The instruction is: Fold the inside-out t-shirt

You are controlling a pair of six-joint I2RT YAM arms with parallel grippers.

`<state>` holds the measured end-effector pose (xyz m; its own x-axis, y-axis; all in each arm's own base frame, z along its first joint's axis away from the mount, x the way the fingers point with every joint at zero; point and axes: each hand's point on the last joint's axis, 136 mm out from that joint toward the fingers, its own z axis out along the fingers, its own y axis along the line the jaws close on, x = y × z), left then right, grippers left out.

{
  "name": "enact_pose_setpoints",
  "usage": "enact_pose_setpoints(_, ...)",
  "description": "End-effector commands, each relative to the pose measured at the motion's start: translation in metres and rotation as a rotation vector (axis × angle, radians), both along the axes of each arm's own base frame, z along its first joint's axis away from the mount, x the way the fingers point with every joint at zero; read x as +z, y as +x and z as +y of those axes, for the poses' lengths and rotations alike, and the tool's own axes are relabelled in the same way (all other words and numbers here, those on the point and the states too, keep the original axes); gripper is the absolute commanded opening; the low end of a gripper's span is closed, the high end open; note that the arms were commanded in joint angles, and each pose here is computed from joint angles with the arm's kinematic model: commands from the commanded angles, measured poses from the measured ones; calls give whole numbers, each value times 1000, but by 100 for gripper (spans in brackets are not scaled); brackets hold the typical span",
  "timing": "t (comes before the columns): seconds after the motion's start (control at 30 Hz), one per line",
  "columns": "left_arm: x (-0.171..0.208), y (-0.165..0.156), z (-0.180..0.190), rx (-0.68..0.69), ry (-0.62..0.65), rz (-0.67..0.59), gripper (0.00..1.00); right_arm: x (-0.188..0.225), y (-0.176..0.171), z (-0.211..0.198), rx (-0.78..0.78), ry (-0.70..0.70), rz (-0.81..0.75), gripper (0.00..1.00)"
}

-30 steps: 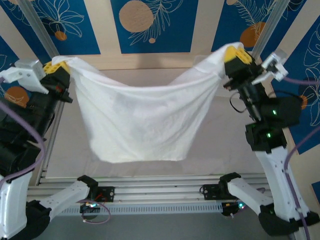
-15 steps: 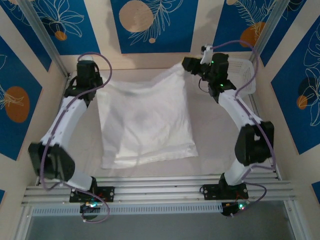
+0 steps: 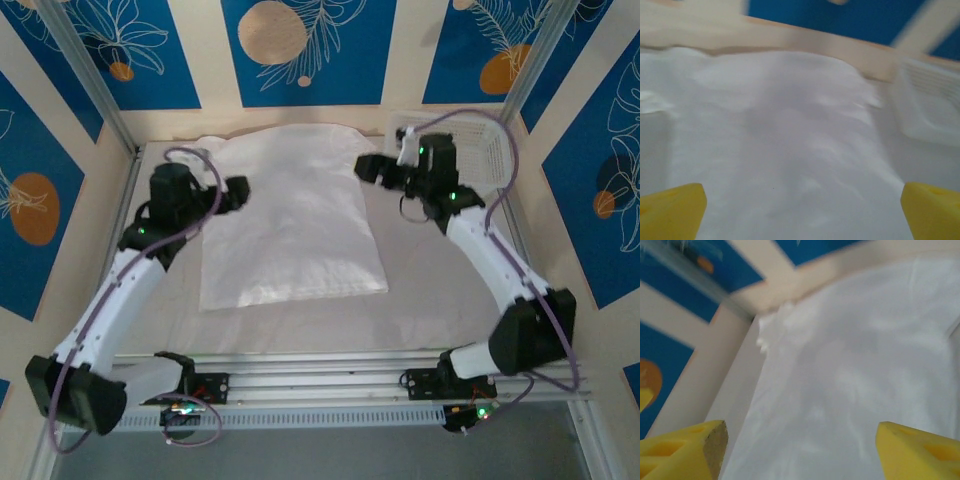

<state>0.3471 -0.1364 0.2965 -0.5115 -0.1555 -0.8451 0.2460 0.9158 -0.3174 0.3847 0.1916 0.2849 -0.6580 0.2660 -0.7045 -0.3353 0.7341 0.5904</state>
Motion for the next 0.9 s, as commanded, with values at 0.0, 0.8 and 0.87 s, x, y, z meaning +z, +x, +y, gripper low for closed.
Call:
enact_pose_setpoints(0.0, -39, -47, -65, -324, 75, 38, 99, -85, -39, -6, -73, -74, 213, 77)
enact_pose_setpoints(0.8, -109, -106, -121, -737, 484, -238, 99, -251, -139, -39, -418, -145, 829, 67)
enact_pose_setpoints(0.87, -112, -106, -120, -729, 478, -231, 99, -252, -137, -39, -421, -129, 825, 60)
